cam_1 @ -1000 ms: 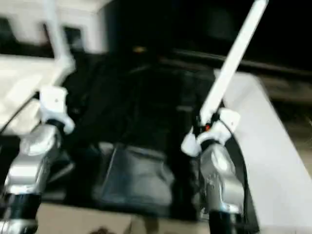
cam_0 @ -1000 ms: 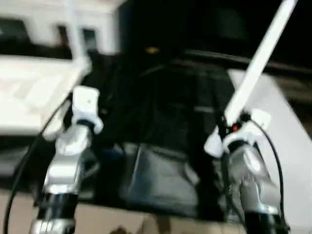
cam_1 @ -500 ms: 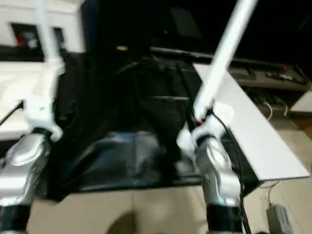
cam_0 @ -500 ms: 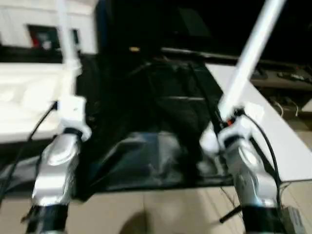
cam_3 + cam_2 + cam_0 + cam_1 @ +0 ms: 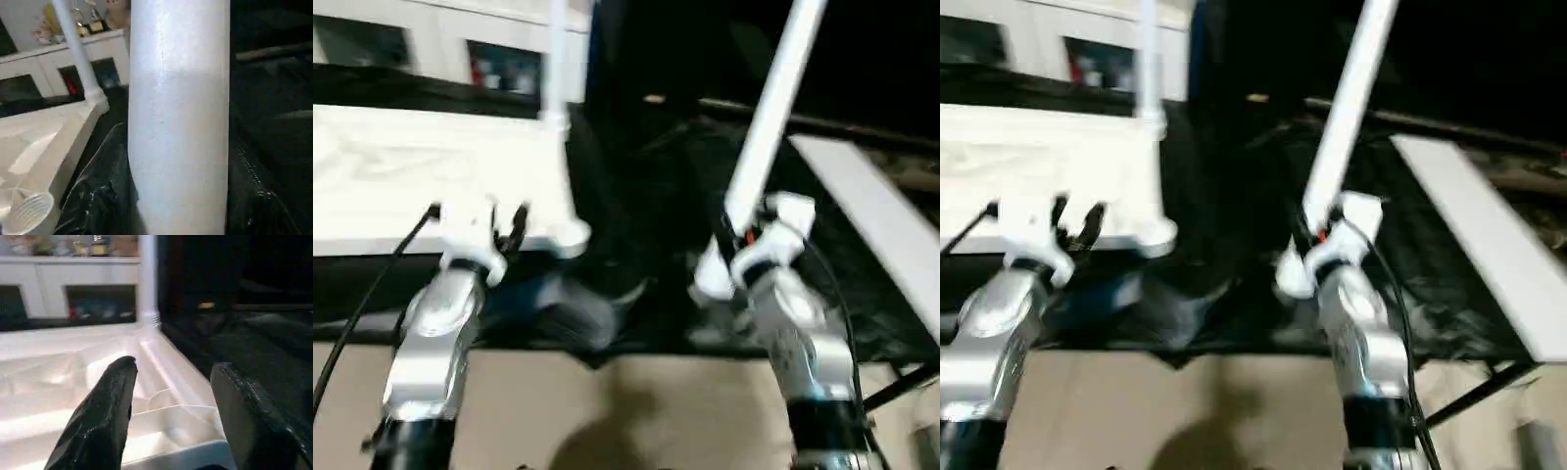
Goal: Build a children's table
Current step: Move to table
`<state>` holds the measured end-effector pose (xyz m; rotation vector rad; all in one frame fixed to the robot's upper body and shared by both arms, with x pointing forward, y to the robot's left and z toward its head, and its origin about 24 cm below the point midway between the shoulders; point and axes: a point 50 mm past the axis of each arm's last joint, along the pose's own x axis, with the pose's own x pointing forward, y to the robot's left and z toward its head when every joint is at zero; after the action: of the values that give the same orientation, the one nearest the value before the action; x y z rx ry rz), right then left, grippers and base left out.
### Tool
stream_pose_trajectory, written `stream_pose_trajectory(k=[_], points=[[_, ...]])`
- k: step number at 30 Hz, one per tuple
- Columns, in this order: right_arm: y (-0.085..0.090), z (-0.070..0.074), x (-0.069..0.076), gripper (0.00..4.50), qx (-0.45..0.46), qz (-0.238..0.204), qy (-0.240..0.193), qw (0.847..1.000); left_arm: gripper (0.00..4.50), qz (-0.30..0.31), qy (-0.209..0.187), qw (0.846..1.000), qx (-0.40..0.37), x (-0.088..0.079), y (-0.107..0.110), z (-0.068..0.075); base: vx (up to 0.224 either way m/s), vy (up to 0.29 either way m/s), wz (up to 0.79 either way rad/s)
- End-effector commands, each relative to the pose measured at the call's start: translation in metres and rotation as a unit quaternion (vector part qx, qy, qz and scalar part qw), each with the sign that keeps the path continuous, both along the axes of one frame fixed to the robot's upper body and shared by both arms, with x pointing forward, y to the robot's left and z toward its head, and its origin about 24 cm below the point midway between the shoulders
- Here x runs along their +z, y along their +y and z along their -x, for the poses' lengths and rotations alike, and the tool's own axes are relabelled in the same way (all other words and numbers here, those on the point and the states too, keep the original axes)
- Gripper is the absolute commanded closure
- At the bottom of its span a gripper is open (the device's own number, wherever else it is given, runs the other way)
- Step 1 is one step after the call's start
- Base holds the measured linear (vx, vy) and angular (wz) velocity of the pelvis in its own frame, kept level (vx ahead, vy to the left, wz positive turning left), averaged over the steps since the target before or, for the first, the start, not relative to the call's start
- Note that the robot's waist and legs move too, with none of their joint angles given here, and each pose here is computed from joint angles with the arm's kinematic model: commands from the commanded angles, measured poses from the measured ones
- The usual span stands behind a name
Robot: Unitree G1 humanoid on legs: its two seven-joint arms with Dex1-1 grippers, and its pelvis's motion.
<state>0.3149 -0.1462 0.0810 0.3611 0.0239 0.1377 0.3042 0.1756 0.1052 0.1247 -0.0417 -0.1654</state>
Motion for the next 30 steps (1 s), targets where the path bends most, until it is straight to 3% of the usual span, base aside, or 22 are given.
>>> stream_pose_trajectory(k=[1, 7, 15, 17, 18, 20, 22, 24, 26, 30], points=[[0.001, -0.001, 0.004, 2.68, -0.001, -0.003, -0.012, 1.0, 1.72, -0.007, 0.009, 1.0, 0.006, -0.003, 0.005, -0.001, -0.07, 0.302, -0.27], [-0.002, -0.002, 0.008, 2.68, -0.007, 0.003, -0.024, 1.0, 1.72, 0.0, -0.017, 0.999, 0.041, 0.01, 0.011, -0.018, -0.074, 0.32, 0.04], [0.007, -0.01, 0.022, 2.68, 0.046, 0.042, -0.053, 0.997, 1.72, 0.0, -0.012, 1.0, -0.015, 0.015, -0.009, -0.026, -0.104, 0.193, 0.08], [0.012, -0.012, 0.027, 2.68, 0.078, 0.029, -0.063, 0.995, 1.72, 0.022, -0.002, 0.999, -0.039, 0.018, -0.016, -0.028, -0.096, -0.018, -0.02], [0.022, -0.013, 0.035, 2.68, 0.155, -0.037, -0.062, 0.985, 1.72, 0.096, 0.01, 0.992, -0.084, 0.026, -0.027, -0.031, -0.138, -0.072, -0.07], [0.028, -0.012, 0.041, 2.68, 0.213, -0.065, -0.062, 0.973, 1.55, 0.159, 0.019, 0.979, -0.127, 0.032, -0.035, -0.032, -0.18, -0.153, -0.14], [0.031, -0.011, 0.045, 2.68, 0.261, -0.086, -0.059, 0.96, 1.38, 0.208, 0.029, 0.958, -0.196, 0.038, -0.048, -0.03, -0.126, -0.107, -0.21], [0.031, -0.006, 0.049, 2.68, 0.345, -0.106, -0.051, 0.931, 1.25, 0.271, 0.067, 0.919, -0.278, 0.046, -0.068, -0.031, -0.058, -0.029, -0.29], [0.029, -0.003, 0.053, 2.68, 0.391, -0.119, -0.043, 0.912, 1.0, 0.317, 0.082, 0.892, -0.311, 0.056, -0.08, -0.036, -0.098, -0.006, -0.07], [0.025, -0.003, 0.056, 2.68, 0.42, -0.129, -0.037, 0.897, 0.82, 0.362, 0.083, 0.866, -0.336, 0.069, -0.091, -0.043, -0.033, 0.005, -0.04]])
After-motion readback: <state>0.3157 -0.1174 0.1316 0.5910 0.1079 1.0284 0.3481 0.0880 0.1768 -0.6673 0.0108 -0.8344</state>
